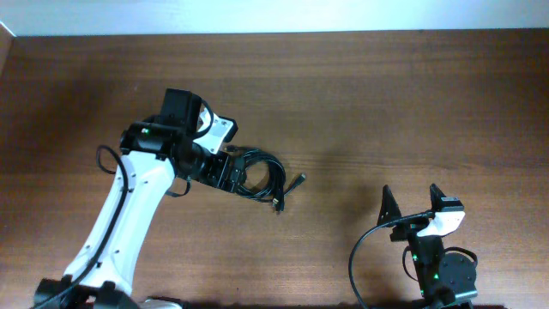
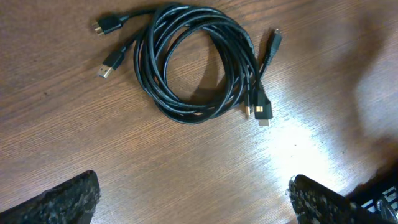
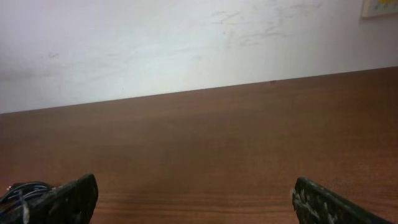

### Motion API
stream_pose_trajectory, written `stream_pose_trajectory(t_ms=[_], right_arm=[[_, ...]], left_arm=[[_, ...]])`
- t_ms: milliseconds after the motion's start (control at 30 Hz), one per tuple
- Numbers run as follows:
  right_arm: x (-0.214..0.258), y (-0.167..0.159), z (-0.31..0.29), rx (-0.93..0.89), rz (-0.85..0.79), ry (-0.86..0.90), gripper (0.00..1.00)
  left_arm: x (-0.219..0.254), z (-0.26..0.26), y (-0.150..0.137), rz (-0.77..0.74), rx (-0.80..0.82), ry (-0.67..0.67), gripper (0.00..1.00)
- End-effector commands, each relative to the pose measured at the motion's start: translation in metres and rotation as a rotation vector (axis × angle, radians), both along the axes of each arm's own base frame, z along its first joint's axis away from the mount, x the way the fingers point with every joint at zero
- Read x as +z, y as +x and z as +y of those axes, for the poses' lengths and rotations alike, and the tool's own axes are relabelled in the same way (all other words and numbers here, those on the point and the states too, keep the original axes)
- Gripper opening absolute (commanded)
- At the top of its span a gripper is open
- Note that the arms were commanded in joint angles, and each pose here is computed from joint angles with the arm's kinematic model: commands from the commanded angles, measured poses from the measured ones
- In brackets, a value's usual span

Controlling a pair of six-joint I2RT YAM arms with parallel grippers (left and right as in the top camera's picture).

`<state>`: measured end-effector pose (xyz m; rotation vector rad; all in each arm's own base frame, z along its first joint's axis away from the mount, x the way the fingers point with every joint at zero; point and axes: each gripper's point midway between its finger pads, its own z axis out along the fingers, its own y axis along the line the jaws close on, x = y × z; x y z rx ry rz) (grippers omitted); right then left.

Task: Untangle cables
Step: 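Move the left gripper forward over the coiled black cable bundle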

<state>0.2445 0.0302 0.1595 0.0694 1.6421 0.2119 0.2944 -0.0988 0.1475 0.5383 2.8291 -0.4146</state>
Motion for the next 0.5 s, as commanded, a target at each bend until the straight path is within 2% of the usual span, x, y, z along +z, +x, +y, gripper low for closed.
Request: stream_pose_trajectory(t_ms=[0,100,400,467], right_arm=[[-0.002,0.0,-0.001,-0.01,0.002,0.0,0.99],[-0.002,0.0,-0.001,-0.01,0.002,0.0,0.99],[-0.002,0.0,-0.001,-0.01,0.002,0.0,0.99],[-0.002,0.0,-0.001,-0.01,0.002,0.0,0.99]], left_arm=[[-0.011,0.005,0.008,0.039,0.056,0.039,0.99],[-0.029,0.021,0.013,0.085,0.176,0.136,0.99],[-0.057,-0.013,0.036,0.053,0.103,0.131,0.99],[-0.064,-0.008,0.039,0.069,0.183,0.173,0.99]])
